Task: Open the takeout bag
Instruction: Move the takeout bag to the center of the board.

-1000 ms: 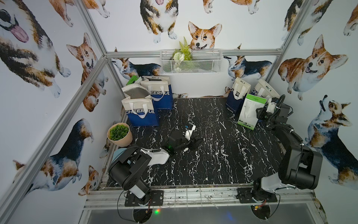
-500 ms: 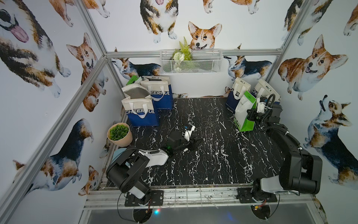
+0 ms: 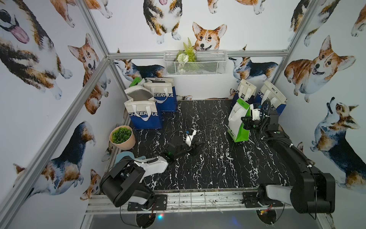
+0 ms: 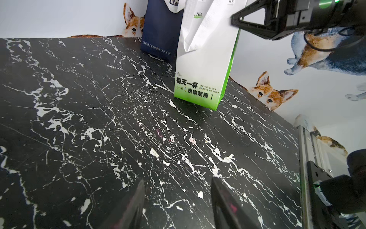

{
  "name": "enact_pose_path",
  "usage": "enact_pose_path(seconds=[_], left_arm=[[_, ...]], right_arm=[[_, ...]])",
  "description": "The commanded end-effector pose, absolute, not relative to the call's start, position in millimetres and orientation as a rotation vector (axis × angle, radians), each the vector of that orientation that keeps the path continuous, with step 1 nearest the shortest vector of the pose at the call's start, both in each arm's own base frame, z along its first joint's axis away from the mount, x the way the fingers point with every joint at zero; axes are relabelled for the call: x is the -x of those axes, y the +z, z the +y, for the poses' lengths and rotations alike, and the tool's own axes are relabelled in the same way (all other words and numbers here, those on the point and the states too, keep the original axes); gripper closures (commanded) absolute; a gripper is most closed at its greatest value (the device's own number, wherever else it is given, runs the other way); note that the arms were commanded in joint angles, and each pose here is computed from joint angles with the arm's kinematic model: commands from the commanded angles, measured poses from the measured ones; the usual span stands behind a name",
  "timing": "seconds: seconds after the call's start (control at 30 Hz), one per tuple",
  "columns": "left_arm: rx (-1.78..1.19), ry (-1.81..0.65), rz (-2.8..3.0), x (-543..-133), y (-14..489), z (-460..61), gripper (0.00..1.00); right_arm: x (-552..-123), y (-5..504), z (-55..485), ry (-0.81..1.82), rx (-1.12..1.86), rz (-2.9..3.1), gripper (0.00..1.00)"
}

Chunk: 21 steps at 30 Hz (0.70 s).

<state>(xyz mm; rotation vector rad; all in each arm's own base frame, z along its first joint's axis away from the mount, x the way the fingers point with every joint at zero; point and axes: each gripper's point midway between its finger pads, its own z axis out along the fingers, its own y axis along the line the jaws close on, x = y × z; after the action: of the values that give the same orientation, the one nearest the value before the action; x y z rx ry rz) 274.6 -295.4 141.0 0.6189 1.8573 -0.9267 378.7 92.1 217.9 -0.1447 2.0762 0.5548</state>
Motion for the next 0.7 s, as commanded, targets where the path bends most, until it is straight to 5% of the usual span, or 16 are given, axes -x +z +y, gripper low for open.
enact_pose_path(seconds=[0.0, 0.67], left_arm=[[-0.630, -0.880, 1.855, -275.2, 139.4, -290.5, 0.45], [-0.605, -0.840, 1.772, -261.8, 163.1, -269.9, 0.38]], right_arm=[[-368.3, 224.9, 114.3, 0.579, 0.239, 2.052, 1.00], [-279.5, 224.3, 232.3, 0.884, 0.703, 2.000, 1.00]])
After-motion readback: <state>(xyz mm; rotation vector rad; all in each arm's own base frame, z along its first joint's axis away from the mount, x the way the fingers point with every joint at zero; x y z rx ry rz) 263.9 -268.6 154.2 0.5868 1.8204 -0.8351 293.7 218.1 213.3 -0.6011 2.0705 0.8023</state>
